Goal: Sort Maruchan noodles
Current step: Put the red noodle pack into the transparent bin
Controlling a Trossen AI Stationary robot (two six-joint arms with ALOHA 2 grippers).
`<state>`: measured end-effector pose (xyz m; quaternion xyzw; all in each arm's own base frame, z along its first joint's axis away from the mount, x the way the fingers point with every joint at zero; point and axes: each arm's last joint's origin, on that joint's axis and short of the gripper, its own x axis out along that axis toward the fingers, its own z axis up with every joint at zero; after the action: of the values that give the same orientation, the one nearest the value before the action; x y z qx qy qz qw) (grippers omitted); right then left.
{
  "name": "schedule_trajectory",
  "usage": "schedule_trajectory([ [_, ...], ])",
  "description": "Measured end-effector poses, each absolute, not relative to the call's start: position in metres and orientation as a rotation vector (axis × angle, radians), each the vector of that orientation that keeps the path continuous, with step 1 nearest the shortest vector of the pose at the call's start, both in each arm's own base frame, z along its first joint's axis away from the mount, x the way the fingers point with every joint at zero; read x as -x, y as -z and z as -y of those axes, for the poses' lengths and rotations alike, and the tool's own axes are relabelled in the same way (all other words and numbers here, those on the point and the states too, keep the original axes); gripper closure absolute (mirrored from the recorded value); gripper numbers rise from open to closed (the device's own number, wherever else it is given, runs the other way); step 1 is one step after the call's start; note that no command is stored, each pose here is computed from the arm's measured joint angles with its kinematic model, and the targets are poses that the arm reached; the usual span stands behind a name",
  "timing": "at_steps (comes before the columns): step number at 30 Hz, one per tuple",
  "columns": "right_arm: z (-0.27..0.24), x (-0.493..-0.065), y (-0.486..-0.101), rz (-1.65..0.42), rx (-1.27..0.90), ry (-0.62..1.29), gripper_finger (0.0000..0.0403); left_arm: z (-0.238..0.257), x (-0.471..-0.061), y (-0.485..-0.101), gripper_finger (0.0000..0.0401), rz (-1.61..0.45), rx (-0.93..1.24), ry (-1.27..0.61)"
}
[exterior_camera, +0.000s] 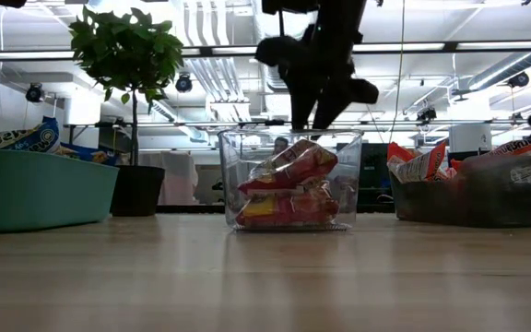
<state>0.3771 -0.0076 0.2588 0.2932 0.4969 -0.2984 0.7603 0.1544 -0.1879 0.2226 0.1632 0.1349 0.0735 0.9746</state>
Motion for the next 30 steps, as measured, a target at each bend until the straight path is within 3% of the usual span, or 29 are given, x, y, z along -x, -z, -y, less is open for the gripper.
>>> schedule_trajectory([
  [10, 0.011, -0.384, -0.271, -0.998, -0.539, 0.686, 0.0384, 0.188, -0.154, -0.223, 0.0401, -0.272, -0.327, -0.148],
  [22, 0.012, -0.409, -0.176, -1.245, -0.423, 0.742, 0.0390, 0.188, -0.154, -0.223, 0.0401, -0.271, -0.322, -0.150],
  [30, 0.005, -0.407, -0.196, -1.253, -0.402, 0.754, 0.0390, 0.188, -0.155, -0.223, 0.0401, -0.267, -0.312, -0.150],
])
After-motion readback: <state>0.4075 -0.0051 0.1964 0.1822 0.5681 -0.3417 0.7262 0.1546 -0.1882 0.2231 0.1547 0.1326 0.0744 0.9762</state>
